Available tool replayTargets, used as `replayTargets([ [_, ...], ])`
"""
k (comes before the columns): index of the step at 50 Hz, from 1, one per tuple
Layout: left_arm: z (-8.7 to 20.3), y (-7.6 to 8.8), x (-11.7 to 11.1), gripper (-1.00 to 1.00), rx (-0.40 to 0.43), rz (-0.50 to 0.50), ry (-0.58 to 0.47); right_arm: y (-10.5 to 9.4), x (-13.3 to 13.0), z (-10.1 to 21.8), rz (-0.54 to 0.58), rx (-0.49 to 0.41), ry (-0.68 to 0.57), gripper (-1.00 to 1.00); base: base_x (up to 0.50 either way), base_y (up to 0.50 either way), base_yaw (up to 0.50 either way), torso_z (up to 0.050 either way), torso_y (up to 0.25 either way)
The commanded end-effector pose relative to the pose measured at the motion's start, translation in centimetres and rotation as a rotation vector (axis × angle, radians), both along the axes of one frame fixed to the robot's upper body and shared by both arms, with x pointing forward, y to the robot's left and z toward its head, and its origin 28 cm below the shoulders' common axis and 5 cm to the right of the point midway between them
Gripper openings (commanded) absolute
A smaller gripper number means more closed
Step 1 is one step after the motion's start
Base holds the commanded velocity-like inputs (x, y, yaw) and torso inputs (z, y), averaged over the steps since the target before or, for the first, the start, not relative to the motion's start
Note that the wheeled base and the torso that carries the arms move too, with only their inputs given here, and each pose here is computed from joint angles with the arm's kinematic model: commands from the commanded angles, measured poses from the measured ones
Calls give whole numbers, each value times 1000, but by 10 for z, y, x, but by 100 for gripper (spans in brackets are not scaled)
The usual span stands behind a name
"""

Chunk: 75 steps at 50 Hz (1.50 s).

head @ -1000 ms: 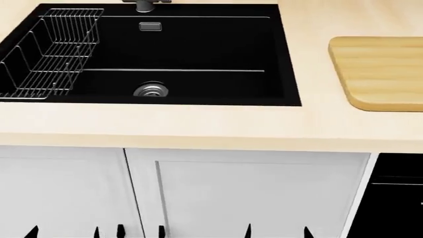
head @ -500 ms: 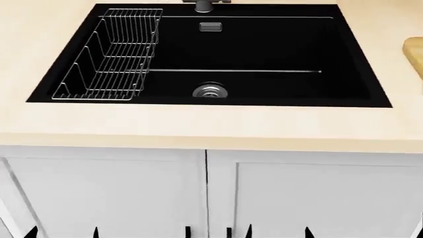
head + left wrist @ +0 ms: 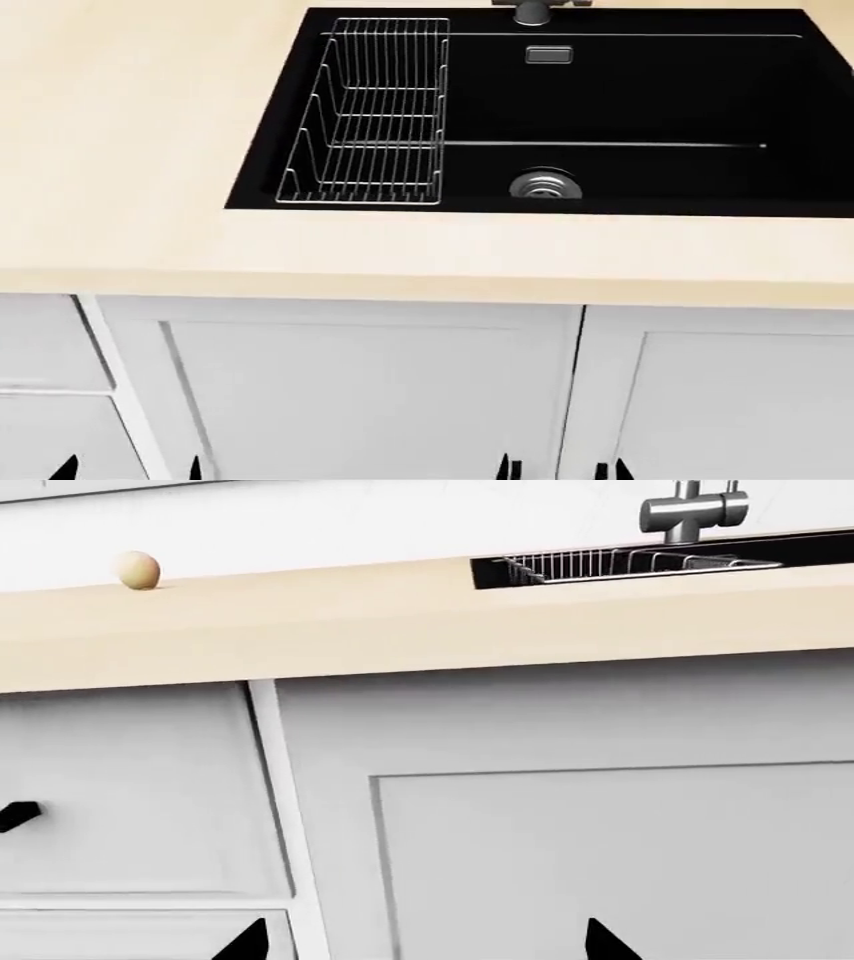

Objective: Place the apricot and the ginger on separate cutting boards.

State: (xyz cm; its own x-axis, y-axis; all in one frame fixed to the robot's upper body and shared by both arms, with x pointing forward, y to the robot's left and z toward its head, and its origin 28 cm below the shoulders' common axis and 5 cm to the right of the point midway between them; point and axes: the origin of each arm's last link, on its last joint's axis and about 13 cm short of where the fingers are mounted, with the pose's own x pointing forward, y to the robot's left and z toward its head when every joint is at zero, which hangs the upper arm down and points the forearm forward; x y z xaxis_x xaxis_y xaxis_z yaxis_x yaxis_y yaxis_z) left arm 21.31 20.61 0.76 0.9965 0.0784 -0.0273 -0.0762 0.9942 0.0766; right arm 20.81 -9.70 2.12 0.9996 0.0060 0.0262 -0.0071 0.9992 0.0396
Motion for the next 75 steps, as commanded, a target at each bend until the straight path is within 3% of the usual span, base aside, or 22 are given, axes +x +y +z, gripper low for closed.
replayTargets([
  [1, 3, 0, 1, 100, -35, -8, -1, -1, 1, 0, -4, -5, -1, 100, 0, 500, 0, 0, 0],
  [75, 3, 1, 1, 100, -19, 9, 14, -1, 0, 0, -4, -19, 6, 100, 0, 498, 0, 0, 0],
])
